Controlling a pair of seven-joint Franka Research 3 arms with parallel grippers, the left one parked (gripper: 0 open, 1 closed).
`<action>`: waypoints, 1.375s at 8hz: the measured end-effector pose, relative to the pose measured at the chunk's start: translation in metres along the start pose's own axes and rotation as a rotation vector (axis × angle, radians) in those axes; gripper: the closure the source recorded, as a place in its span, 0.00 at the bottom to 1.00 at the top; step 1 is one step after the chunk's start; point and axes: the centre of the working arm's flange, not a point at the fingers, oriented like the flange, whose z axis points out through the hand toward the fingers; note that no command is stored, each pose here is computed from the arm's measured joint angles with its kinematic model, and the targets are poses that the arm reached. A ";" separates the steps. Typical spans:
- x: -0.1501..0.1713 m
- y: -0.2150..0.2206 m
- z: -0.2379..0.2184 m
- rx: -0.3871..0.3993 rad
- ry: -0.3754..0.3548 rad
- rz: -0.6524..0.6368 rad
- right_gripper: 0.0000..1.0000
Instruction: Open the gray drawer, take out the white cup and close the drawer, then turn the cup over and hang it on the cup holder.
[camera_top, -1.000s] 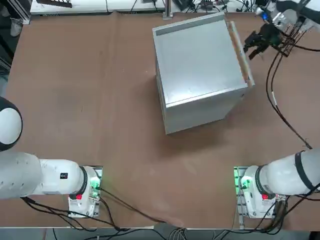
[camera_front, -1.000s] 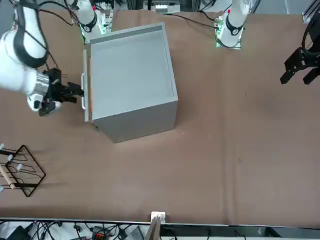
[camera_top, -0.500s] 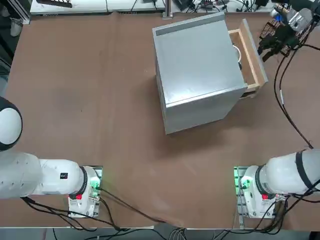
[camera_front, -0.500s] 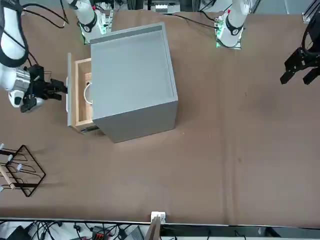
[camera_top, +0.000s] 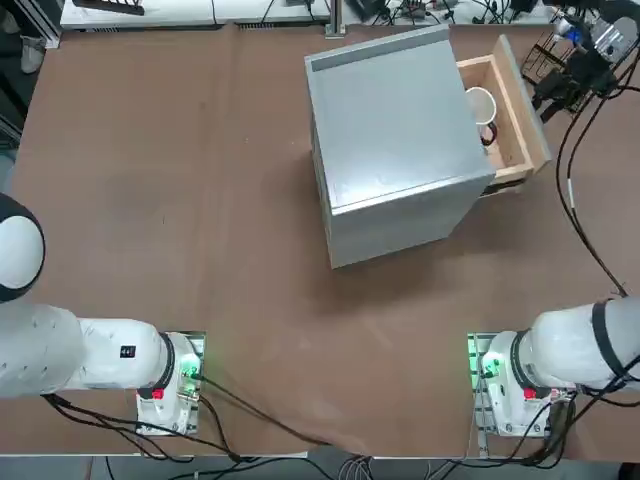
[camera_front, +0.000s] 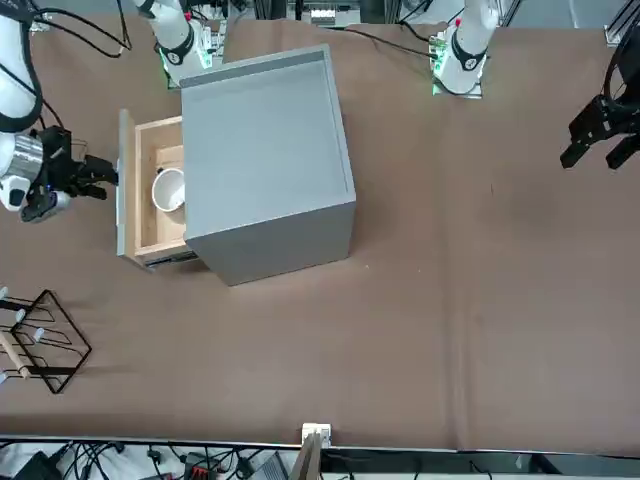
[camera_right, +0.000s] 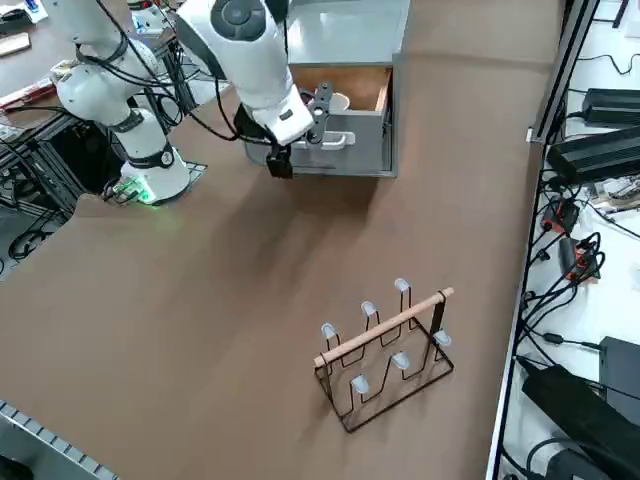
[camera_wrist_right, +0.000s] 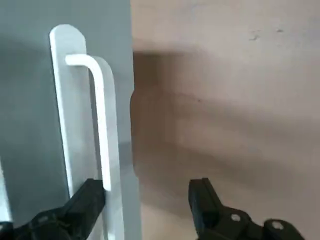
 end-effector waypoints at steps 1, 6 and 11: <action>-0.002 0.011 -0.006 -0.004 0.006 -0.001 0.00; -0.003 0.043 -0.041 -0.031 -0.014 -0.014 0.00; 0.009 0.012 -0.116 -0.042 0.016 0.157 0.00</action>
